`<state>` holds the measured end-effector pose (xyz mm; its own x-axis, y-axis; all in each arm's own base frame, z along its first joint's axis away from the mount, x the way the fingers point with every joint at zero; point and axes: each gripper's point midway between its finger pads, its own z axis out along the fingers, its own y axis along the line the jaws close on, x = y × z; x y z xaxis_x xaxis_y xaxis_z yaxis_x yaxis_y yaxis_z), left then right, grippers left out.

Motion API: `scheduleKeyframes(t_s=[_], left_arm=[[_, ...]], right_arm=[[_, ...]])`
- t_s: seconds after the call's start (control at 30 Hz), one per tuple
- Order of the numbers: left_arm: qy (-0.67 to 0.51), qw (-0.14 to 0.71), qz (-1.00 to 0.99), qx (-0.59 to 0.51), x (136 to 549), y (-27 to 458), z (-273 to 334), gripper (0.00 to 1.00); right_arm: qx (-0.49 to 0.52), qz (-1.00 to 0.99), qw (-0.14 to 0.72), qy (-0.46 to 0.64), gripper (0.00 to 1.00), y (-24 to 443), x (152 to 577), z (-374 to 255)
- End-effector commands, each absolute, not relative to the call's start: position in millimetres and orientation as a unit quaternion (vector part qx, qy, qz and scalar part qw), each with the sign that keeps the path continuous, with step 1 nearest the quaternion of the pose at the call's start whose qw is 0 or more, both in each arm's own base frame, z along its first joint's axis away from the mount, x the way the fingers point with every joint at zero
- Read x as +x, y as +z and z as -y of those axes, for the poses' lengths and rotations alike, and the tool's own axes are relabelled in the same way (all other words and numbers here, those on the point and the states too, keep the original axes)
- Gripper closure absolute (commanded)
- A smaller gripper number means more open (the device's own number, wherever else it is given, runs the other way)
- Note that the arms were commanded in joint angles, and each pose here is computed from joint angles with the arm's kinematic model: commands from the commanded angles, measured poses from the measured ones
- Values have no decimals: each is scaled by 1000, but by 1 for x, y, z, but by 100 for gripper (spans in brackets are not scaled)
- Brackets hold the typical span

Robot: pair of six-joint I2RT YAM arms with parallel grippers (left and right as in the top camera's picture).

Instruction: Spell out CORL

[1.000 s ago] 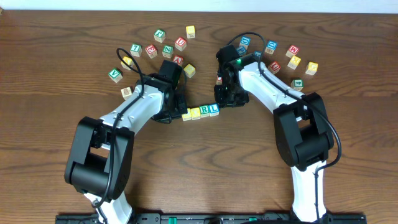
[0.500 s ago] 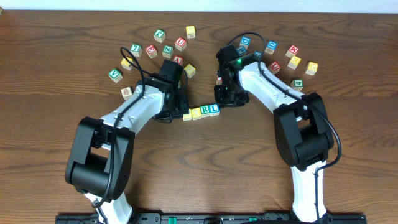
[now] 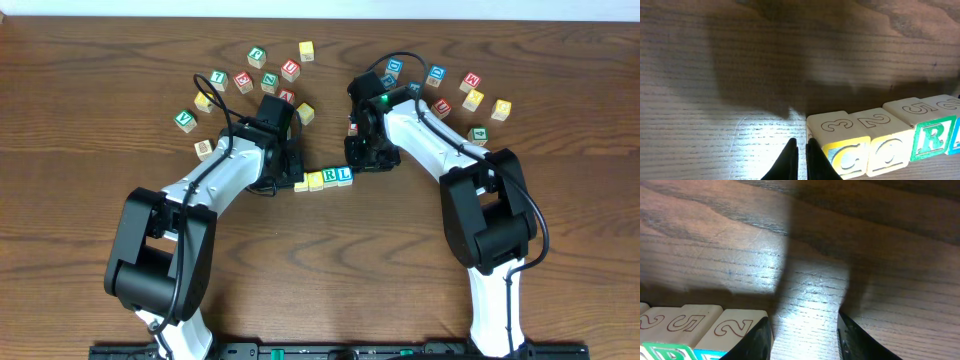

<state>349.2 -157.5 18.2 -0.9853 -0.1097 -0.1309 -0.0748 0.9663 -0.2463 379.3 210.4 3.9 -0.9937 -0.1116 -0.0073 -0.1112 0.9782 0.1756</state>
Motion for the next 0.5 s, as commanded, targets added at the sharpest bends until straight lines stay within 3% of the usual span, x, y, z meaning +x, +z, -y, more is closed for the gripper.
scheduleKeyframes(t_s=[0.0, 0.47], left_arm=[[-133, 72, -988, -37, 349, 16, 164, 92], [-139, 87, -986, -36, 356, 18, 167, 92]], right_arm=[[40, 994, 5, -104, 61, 8, 375, -217], [-1, 995, 1, -100, 64, 8, 379, -216]])
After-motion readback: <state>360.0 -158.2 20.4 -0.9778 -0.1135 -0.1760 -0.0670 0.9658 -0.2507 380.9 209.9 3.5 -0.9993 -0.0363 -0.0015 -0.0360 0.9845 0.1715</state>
